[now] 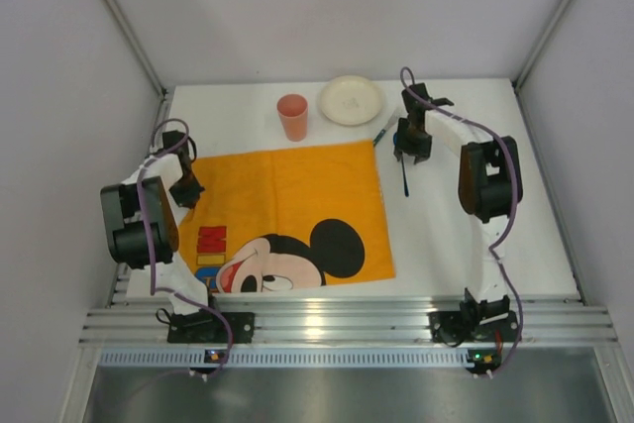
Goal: Set the dinner table for one person
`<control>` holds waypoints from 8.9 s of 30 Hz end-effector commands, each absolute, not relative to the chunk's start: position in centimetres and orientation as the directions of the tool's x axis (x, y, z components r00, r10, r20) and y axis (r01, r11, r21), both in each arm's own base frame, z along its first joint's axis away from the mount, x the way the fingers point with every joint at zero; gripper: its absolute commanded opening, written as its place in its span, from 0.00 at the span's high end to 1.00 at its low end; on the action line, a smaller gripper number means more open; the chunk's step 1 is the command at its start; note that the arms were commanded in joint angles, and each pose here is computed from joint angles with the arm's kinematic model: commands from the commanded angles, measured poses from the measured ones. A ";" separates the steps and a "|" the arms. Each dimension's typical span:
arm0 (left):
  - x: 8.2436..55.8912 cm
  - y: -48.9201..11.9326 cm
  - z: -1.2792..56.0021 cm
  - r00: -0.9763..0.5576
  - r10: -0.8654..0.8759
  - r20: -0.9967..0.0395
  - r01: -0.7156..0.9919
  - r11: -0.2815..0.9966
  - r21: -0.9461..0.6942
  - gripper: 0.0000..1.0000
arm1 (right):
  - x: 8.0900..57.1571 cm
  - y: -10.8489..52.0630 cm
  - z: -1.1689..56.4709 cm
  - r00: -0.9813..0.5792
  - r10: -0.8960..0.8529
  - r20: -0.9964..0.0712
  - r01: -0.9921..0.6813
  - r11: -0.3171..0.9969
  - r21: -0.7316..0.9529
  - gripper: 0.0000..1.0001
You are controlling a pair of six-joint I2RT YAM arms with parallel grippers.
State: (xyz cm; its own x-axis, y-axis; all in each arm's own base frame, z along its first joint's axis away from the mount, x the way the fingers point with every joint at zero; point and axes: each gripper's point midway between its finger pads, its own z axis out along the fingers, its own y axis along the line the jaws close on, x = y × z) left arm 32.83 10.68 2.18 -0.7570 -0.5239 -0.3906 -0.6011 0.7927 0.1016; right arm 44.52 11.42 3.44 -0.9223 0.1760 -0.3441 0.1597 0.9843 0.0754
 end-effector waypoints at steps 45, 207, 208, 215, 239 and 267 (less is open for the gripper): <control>33.3 8.2 8.4 -0.699 -0.558 -0.447 -0.624 0.782 0.000 0.36 | 33.3 25.9 13.8 -0.891 -0.038 -0.453 -0.120 0.981 0.153 1.00; 29.9 -5.5 6.9 -0.869 -0.359 -0.339 -0.297 0.929 -0.223 0.44 | 55.0 18.7 -0.1 -0.846 0.295 -0.444 0.294 0.953 0.074 0.69; 29.9 -5.4 6.8 -0.871 -0.359 -0.336 -0.296 0.929 -0.223 0.44 | 55.0 18.5 -0.2 -0.846 0.300 -0.441 0.300 0.951 0.072 0.74; 30.3 -5.5 6.3 -0.884 -0.355 -0.305 -0.288 0.926 -0.243 0.44 | 55.2 16.0 -1.6 -0.845 0.338 -0.414 0.340 0.938 0.070 1.00; 42.4 -11.8 20.4 -0.725 -0.345 -0.596 -0.122 0.916 -0.381 0.12 | 60.8 6.1 24.8 -0.405 0.473 -0.782 0.309 0.876 0.371 1.00; 34.6 -42.2 23.6 -0.478 0.350 -0.806 0.626 0.779 -0.032 0.15 | 39.7 17.3 24.4 -0.750 0.396 -0.530 0.169 0.889 0.425 1.00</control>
State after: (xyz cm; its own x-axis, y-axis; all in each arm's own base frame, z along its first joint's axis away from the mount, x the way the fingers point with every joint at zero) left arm 34.91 -42.59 23.79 -0.5170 0.3119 -0.7972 0.6190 0.7795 -0.0964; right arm 39.95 16.54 18.70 -0.8096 0.3644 -0.4603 0.2158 0.9139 0.3439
